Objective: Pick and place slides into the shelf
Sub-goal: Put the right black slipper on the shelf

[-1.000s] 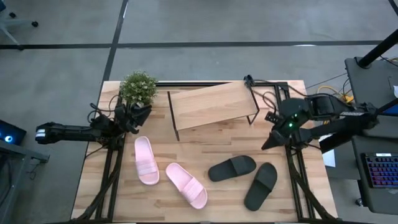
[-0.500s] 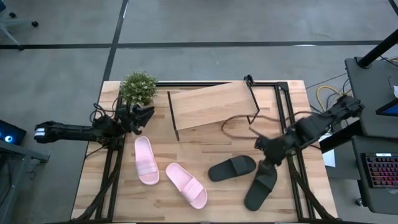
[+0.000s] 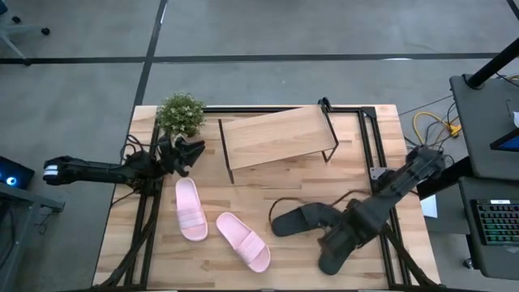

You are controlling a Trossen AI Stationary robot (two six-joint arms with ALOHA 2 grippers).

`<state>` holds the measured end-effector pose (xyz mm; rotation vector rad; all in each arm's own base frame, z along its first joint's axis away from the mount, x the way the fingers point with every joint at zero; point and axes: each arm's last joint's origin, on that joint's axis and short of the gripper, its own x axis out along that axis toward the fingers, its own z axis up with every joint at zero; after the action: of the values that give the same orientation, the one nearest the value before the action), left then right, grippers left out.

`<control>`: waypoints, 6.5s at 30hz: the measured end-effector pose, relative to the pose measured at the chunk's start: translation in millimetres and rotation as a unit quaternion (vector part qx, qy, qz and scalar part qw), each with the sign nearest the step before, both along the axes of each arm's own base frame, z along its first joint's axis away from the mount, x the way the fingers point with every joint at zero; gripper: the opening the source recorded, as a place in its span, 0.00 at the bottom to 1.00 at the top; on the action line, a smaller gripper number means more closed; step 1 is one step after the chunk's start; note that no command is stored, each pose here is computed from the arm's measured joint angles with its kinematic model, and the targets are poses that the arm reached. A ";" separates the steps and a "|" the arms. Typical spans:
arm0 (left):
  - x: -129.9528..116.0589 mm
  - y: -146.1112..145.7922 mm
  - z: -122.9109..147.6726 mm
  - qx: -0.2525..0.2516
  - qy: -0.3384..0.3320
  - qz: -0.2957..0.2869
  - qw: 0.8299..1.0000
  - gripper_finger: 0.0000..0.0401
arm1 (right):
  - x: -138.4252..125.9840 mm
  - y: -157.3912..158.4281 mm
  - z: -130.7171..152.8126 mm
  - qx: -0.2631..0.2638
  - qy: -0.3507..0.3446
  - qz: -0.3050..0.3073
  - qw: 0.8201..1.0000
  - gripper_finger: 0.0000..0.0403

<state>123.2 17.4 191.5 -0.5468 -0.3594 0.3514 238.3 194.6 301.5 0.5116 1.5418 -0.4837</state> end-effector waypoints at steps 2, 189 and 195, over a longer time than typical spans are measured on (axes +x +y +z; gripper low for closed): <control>0.6 0.0 -0.8 0.000 0.004 0.000 1.000 0.34 | 7.3 8.2 -3.8 -0.013 0.002 0.005 1.000 0.54; 7.7 0.3 -7.1 -0.002 0.037 -0.001 0.999 0.34 | 57.3 -118.0 100.9 -0.406 -0.156 0.186 0.881 0.02; 7.7 0.4 -7.1 -0.002 0.037 -0.001 0.999 0.34 | 57.2 -154.1 107.6 -0.425 -0.104 0.217 0.873 0.02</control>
<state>130.9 17.7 184.4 -0.5370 -0.2872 0.3686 295.5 40.5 409.1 -0.4507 1.0420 -0.6659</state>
